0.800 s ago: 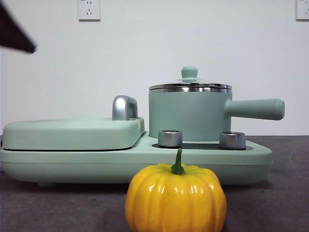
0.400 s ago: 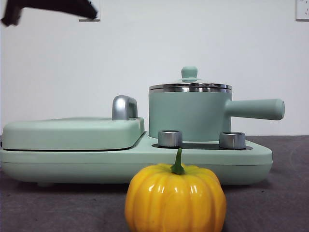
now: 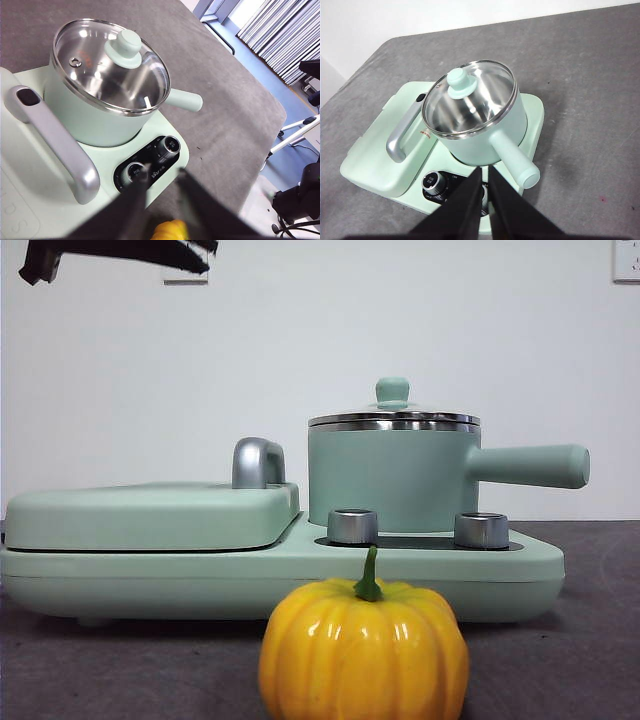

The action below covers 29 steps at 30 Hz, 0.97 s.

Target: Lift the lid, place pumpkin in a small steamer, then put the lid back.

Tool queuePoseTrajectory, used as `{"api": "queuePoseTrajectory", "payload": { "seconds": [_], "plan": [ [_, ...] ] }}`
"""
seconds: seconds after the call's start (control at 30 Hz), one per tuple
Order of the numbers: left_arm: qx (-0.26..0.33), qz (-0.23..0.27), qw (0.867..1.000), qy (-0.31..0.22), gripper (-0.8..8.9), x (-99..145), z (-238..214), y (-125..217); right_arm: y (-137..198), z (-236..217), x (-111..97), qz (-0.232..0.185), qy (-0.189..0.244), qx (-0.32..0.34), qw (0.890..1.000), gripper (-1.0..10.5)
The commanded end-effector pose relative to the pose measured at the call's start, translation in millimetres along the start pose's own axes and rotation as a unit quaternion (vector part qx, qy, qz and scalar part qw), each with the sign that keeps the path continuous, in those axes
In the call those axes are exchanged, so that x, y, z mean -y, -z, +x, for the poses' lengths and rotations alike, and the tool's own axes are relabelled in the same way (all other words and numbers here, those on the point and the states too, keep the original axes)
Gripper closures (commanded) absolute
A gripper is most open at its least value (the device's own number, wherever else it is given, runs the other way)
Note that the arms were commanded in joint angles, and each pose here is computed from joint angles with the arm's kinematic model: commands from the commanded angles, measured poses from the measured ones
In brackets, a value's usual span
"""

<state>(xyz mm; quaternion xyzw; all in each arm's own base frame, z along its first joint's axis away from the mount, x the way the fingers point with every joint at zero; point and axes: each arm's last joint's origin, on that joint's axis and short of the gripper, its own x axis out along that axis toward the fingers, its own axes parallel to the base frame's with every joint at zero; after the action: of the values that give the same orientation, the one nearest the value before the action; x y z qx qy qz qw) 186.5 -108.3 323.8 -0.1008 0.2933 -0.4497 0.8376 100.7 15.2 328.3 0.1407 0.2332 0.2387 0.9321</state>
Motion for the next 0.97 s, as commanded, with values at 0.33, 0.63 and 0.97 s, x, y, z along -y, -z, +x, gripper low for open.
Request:
{"api": "queuePoseTrajectory", "payload": {
  "seconds": [0.33,0.63,0.97],
  "plan": [
    [0.057,0.033,0.998,0.024,3.36,6.1,3.5,-17.1,-3.7,-1.8,-1.8,-0.023,-0.003,0.008,1.000,4.3],
    [-0.012,0.033,0.999,0.003,3.40,3.3,25.3,-49.3,-4.0,-1.8,-1.9,-0.022,-0.004,0.009,1.000,4.3],
    [-0.152,0.096,0.978,-0.104,3.45,7.6,90.5,-112.6,-3.9,-1.8,-2.7,-0.025,-0.016,0.007,1.000,4.3]
  ]
}}
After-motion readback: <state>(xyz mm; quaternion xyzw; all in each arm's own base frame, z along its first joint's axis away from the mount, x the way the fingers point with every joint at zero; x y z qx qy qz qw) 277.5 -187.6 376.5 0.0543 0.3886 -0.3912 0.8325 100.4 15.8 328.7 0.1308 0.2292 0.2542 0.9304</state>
